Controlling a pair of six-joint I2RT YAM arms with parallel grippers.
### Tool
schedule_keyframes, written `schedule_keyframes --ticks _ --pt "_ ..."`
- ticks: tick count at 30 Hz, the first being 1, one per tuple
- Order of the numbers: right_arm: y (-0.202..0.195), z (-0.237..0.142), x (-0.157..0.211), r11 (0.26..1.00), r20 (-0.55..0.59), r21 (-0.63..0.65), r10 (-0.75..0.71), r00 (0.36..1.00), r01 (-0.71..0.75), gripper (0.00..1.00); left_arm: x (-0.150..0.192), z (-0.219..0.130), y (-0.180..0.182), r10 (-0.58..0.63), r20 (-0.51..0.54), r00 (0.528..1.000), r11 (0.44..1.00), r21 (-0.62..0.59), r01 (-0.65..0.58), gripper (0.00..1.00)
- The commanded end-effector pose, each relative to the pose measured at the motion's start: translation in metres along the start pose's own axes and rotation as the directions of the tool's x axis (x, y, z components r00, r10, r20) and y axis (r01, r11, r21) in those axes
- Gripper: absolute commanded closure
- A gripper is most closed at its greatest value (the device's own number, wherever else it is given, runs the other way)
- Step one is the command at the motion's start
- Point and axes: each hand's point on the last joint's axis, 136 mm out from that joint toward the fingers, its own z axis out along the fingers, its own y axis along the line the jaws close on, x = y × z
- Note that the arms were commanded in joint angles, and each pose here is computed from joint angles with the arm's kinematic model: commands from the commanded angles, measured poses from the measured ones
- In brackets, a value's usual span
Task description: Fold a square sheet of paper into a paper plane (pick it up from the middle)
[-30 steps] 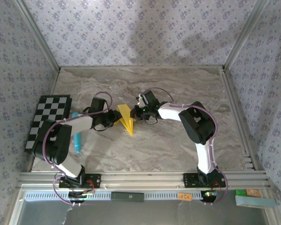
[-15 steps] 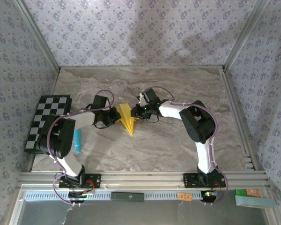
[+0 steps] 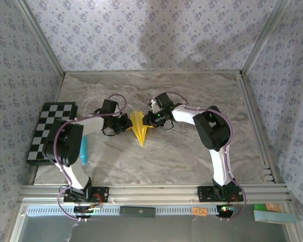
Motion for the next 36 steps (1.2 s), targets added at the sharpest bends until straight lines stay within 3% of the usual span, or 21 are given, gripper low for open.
schedule_keyframes --ticks 1,5,7,13,25,30,36 --pt "-0.002 0.002 -0.001 1.0 -0.025 -0.015 -0.004 1.0 0.004 0.81 0.003 0.002 -0.004 0.034 -0.041 0.999 0.999 0.012 -0.033 1.0" --pt "-0.002 -0.004 -0.004 1.0 -0.004 -0.006 -0.001 1.0 0.001 0.95 0.0 -0.002 -0.005 0.019 -0.021 1.0 1.0 0.015 -0.019 1.0" --pt "-0.002 -0.009 -0.006 1.0 0.021 0.003 0.0 1.0 0.0 0.98 -0.002 -0.005 -0.007 -0.002 0.003 1.0 1.0 0.027 0.002 1.0" --pt "-0.004 -0.026 -0.012 1.0 0.106 0.011 0.018 0.994 -0.019 0.98 0.003 -0.009 0.005 -0.055 0.044 0.998 0.998 0.026 0.054 1.0" --pt "-0.029 -0.02 0.007 0.993 0.101 0.029 0.108 0.989 -0.111 0.96 0.009 -0.008 0.022 -0.099 0.056 0.994 0.995 0.007 0.099 0.97" --pt "-0.027 -0.016 0.009 0.992 0.095 0.018 0.119 0.988 -0.121 0.96 0.005 -0.013 0.013 -0.084 0.058 0.995 0.996 0.017 0.083 0.89" --pt "-0.021 -0.018 0.008 0.992 0.099 0.013 0.123 0.987 -0.125 0.95 0.005 -0.038 -0.009 -0.05 0.099 0.994 0.998 0.037 0.047 0.73"
